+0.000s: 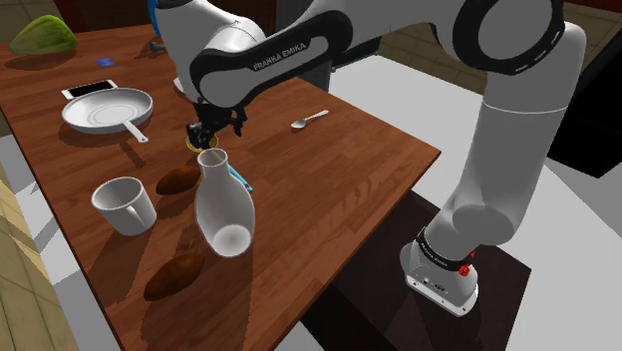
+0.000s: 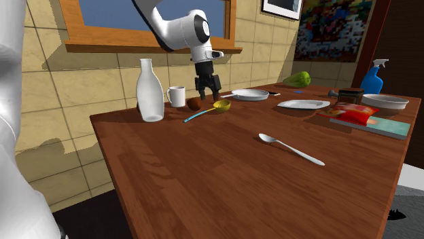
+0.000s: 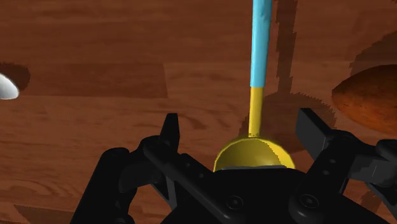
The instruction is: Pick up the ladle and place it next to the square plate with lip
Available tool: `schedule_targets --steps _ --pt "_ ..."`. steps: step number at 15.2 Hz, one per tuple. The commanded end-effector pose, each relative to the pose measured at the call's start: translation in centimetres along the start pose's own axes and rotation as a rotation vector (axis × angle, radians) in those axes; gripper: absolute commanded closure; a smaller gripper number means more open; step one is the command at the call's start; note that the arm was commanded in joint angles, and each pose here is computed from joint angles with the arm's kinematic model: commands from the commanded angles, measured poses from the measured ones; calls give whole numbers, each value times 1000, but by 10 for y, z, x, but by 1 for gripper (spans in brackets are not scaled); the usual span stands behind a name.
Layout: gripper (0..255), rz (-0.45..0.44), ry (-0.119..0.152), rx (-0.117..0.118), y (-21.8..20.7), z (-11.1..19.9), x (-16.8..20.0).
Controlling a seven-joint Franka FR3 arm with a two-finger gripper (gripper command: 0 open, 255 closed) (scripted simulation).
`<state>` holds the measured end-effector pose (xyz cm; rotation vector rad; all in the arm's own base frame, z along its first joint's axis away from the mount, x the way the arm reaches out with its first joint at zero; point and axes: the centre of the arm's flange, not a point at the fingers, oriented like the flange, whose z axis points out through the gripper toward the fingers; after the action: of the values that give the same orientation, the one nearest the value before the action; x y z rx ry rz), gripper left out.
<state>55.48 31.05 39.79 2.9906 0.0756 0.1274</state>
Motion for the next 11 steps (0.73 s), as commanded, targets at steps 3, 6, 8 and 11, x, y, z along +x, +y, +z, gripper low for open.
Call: schedule_targets --steps 3,6,8,11 --pt "0 5 -1 -27 -30 25 26" --pt "0 5 -1 -27 -30 41 26" --pt "0 5 -1 -27 -30 52 26" --pt "0 5 -1 -27 -29 65 26"
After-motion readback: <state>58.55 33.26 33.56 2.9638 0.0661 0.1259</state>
